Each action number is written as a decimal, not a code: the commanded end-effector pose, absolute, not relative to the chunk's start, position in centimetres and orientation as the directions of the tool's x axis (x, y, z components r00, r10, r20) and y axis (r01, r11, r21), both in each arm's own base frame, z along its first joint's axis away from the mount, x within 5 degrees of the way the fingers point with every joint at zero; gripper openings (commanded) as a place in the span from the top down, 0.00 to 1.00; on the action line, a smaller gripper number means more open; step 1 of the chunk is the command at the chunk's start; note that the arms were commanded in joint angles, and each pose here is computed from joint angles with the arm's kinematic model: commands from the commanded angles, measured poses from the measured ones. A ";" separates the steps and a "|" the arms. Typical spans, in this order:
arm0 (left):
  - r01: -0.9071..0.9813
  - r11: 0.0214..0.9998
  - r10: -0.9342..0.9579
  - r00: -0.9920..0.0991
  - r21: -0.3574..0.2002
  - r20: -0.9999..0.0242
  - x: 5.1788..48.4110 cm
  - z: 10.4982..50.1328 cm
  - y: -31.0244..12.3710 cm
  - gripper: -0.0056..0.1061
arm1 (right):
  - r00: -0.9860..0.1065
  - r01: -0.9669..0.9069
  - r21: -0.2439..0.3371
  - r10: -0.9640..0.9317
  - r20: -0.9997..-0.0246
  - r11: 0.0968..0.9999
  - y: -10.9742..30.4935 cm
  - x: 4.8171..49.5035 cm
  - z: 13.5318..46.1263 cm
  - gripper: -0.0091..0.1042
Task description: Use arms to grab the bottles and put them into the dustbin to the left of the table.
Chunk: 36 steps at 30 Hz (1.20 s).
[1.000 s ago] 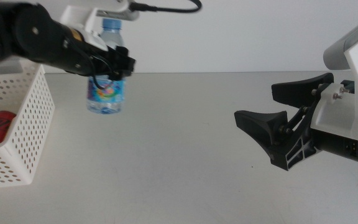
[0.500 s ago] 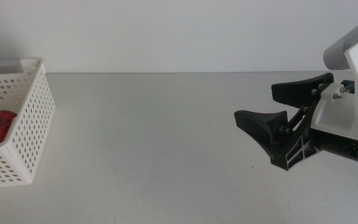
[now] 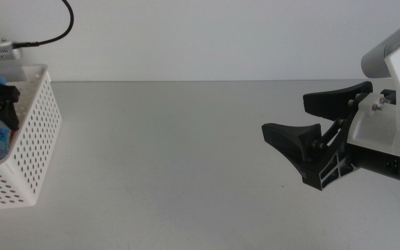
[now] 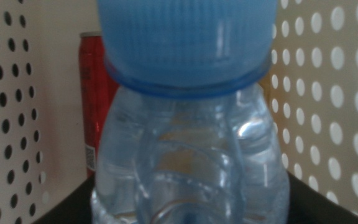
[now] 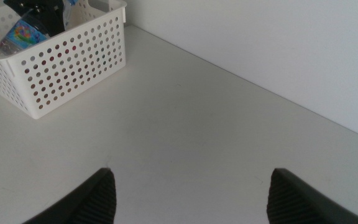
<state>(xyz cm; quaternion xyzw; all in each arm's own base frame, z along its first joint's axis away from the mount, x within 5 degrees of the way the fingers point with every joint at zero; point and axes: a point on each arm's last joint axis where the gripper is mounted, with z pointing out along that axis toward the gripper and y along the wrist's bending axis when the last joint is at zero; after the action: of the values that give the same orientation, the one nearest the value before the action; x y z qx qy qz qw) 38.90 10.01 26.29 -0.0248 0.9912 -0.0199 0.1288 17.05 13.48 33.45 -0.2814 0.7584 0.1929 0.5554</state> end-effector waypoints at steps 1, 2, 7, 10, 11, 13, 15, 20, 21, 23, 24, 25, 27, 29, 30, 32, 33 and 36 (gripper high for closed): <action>-0.053 0.997 -0.069 -0.933 -0.055 -0.354 39.2 28.7 9.8 0.91 | -0.121 -0.631 -0.040 -0.150 -0.981 0.774 13.3 17.0 35.8 0.38; -0.051 0.997 -0.068 -0.936 -0.057 -0.347 39.3 28.4 9.9 0.89 | -0.121 -0.631 -0.040 -0.150 -0.981 0.774 13.3 17.0 35.8 0.38; -0.016 0.999 -0.032 -0.943 -0.051 -0.332 39.6 27.6 9.9 0.70 | -0.121 -0.631 -0.040 -0.150 -0.981 0.774 13.3 17.0 35.8 0.38; -0.006 0.999 -0.020 -0.943 -0.044 -0.332 39.6 27.6 9.9 0.50 | -0.121 -0.631 -0.040 -0.150 -0.981 0.774 13.3 17.0 35.8 0.38; -0.006 0.999 -0.020 -0.943 -0.044 -0.331 39.6 27.6 9.9 0.43 | -0.121 -0.631 -0.040 -0.150 -0.981 0.774 13.3 17.0 35.8 0.38; -0.006 0.999 -0.019 -0.945 -0.041 -0.327 39.5 27.6 10.0 0.28 | -0.121 -0.631 -0.040 -0.150 -0.981 0.774 13.3 17.0 35.8 0.38; -0.018 0.999 -0.030 -0.944 -0.040 -0.328 39.5 27.8 9.9 0.13 | -0.121 -0.631 -0.040 -0.150 -0.981 0.774 13.3 17.0 35.8 0.38; -0.035 0.999 -0.031 -0.940 0.005 -0.340 39.1 29.0 9.1 0.11 | -0.121 -0.631 -0.040 -0.150 -0.981 0.774 13.3 17.0 35.8 0.38; -0.035 0.999 -0.024 -0.940 0.026 -0.340 38.9 29.4 8.8 0.11 | -0.121 -0.631 -0.040 -0.150 -0.981 0.774 13.3 17.0 35.8 0.38; -0.045 0.997 -0.021 -0.939 0.063 -0.344 38.5 30.2 8.5 0.11 | -0.121 -0.631 -0.040 -0.150 -0.981 0.774 13.3 17.0 35.8 0.38; -0.045 0.997 -0.019 -0.937 0.068 -0.350 38.4 30.6 8.2 0.11 | -0.121 -0.631 -0.040 -0.150 -0.981 0.774 13.3 17.0 35.8 0.38; -0.056 0.995 -0.024 -0.934 0.078 -0.357 38.1 31.1 8.1 0.11 | -0.121 -0.631 -0.040 -0.150 -0.981 0.774 13.3 17.0 35.8 0.38; -0.058 0.994 -0.020 -0.925 0.090 -0.380 37.6 32.3 7.6 0.11 | -0.121 -0.631 -0.040 -0.150 -0.981 0.774 13.3 17.0 35.8 0.38; -0.064 0.993 -0.019 -0.910 0.096 -0.413 36.7 33.9 7.3 0.11 | -0.121 -0.631 -0.040 -0.150 -0.981 0.774 13.3 17.0 35.8 0.38; -0.065 0.993 -0.019 -0.908 0.097 -0.418 36.3 34.4 7.2 0.11 | -0.121 -0.631 -0.040 -0.150 -0.981 0.774 13.3 17.0 35.8 0.38; -0.078 0.993 -0.031 -0.895 0.087 -0.446 35.0 36.2 6.9 0.11 | -0.121 -0.631 -0.040 -0.150 -0.981 0.774 13.3 17.0 35.8 0.38; -0.086 0.993 -0.042 -0.893 0.078 -0.449 34.4 36.8 6.7 0.11 | -0.121 -0.631 -0.040 -0.150 -0.981 0.774 13.3 17.0 35.8 0.38; -0.077 0.997 -0.061 -0.886 0.016 -0.459 32.4 38.7 5.8 0.11 | -0.121 -0.631 -0.040 -0.150 -0.981 0.774 13.3 17.0 35.8 0.38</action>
<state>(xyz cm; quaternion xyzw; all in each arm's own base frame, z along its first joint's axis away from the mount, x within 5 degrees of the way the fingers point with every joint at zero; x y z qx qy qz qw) 34.31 6.57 35.37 -0.0284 0.9796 0.0318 0.1965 17.05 13.48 33.45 -0.2814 0.7584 0.1929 0.5554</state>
